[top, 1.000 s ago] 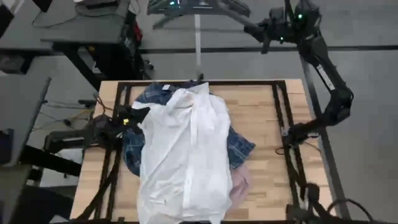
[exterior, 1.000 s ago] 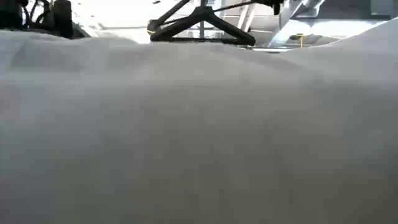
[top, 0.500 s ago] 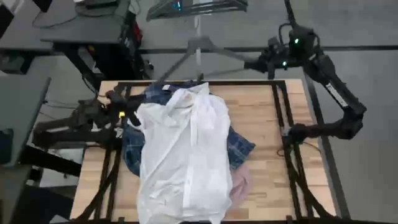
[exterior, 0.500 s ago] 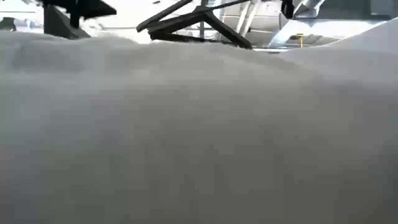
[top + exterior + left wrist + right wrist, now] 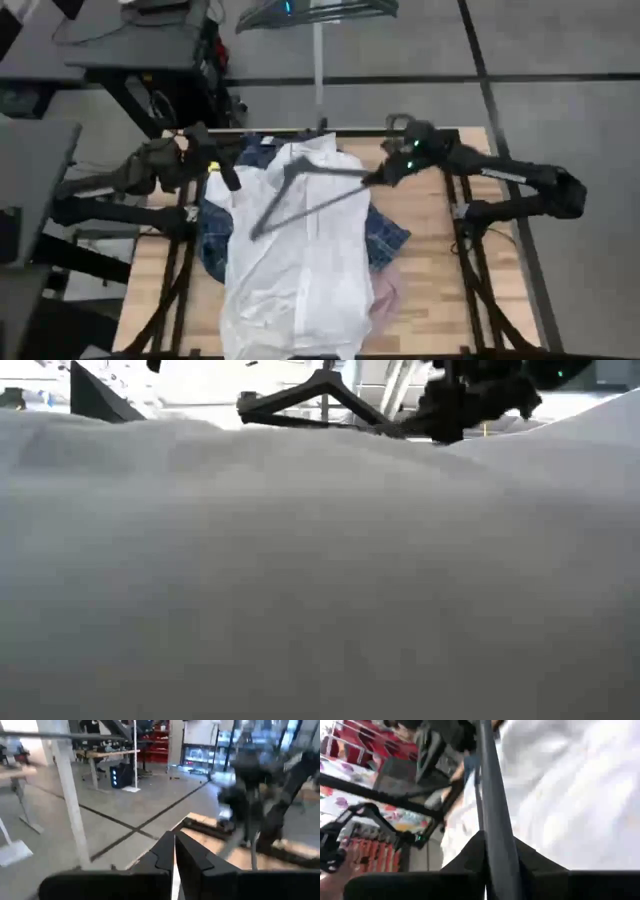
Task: Hang clothes
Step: Remove the hanger from the hanger rack
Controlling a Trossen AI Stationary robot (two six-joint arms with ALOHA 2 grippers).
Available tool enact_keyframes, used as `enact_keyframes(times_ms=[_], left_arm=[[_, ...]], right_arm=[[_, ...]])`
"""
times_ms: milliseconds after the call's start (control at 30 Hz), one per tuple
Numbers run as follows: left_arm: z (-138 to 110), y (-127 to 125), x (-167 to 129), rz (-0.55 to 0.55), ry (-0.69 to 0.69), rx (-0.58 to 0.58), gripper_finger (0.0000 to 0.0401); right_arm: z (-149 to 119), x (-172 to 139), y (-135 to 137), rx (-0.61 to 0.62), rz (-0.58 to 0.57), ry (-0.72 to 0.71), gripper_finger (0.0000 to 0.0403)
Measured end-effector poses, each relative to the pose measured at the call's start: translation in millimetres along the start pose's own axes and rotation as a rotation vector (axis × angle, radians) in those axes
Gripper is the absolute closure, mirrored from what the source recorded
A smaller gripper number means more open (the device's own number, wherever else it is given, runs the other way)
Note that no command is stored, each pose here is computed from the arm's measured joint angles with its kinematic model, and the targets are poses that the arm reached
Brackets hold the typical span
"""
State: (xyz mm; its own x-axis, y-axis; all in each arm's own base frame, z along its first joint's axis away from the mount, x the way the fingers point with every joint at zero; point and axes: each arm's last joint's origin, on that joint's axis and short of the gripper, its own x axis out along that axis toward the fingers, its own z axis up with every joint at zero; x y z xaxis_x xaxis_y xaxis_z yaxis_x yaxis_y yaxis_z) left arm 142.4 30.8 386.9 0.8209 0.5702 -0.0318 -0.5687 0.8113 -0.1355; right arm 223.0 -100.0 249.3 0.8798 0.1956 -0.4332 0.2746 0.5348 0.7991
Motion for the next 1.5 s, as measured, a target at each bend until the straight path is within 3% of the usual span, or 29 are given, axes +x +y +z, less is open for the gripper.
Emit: enact_keyframes(times_ms=[100,233,367,533,667,867,1100,1267,1500], left_arm=[[-3,1,0,0.004,0.034,-0.007,0.0400],[-6,2,1,0.018,0.061,-0.005,0.0399],[-6,6,4,0.045,0.055,-0.101,0.0385],[-11,15,7,0.101,0.114,-0.092,0.0349],[-11,24,9,0.163,0.113,-0.099,0.0327],[13,39,14,0.207,-0.130,-0.255,0.0320],[12,57,27,0.243,-0.103,-0.177,0.0319],[9,68,37,0.212,-0.067,-0.174,0.0319],[7,70,41,0.172,-0.044,-0.172,0.0319]], right_arm=[[-6,6,-12,0.051,-0.051,0.054,0.0346],[-11,5,-19,0.030,-0.087,0.114,0.0323],[-10,-5,-28,0.044,-0.137,0.122,0.0278],[3,-27,-41,0.065,-0.193,0.026,0.0206],[30,-52,-40,0.061,-0.207,-0.124,0.0169],[95,-104,-12,-0.132,-0.129,-0.521,0.0159],[157,-167,0,-0.318,-0.167,-0.896,0.0166],[197,-189,-16,-0.433,-0.237,-0.989,0.0168],[235,-189,-27,-0.673,-0.284,-0.932,0.0168]])
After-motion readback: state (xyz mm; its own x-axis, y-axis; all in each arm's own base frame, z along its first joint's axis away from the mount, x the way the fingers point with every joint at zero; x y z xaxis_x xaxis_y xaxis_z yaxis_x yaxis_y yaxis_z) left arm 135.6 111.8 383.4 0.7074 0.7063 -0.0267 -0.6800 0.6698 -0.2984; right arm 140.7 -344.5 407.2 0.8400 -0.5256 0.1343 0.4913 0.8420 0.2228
